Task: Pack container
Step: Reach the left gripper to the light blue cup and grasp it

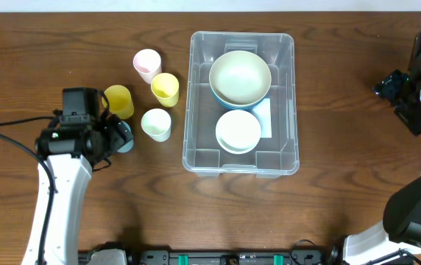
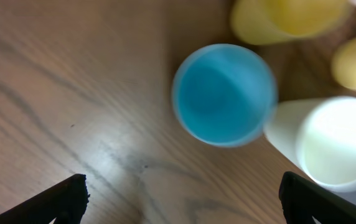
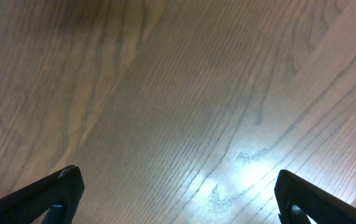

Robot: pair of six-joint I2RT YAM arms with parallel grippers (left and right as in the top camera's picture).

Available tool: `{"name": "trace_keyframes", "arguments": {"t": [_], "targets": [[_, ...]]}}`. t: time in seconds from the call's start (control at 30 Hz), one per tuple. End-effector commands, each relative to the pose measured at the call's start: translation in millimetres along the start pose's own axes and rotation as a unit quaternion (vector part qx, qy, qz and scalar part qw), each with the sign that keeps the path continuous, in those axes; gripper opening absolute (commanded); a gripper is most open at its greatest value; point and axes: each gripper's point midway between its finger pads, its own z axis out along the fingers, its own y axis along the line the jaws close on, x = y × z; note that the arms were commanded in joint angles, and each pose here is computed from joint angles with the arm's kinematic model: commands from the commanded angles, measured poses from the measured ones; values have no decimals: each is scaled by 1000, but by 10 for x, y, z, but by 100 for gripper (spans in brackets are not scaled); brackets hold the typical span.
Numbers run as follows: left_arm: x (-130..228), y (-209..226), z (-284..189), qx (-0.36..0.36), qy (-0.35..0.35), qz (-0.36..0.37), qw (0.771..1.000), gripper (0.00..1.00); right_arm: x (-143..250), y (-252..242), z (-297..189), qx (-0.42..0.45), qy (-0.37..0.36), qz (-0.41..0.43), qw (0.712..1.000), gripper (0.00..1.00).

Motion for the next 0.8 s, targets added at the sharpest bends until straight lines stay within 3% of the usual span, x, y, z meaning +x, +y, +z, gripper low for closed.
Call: {"name": "trace_keyframes", "arguments": {"t": [0.0,0.27,0.77], "targets": [[-81,159,102,-25,15,-44,999,98,-34,-36,-11,6,-9,8,1000,99],[11,257,415,-47,80,-61,994,98,-34,-36,-11,6,-9,8,1000,99],[21,210,781,-56,112,-29,992,98,-33,-35,-11,6,-9,8,1000,99]]}}
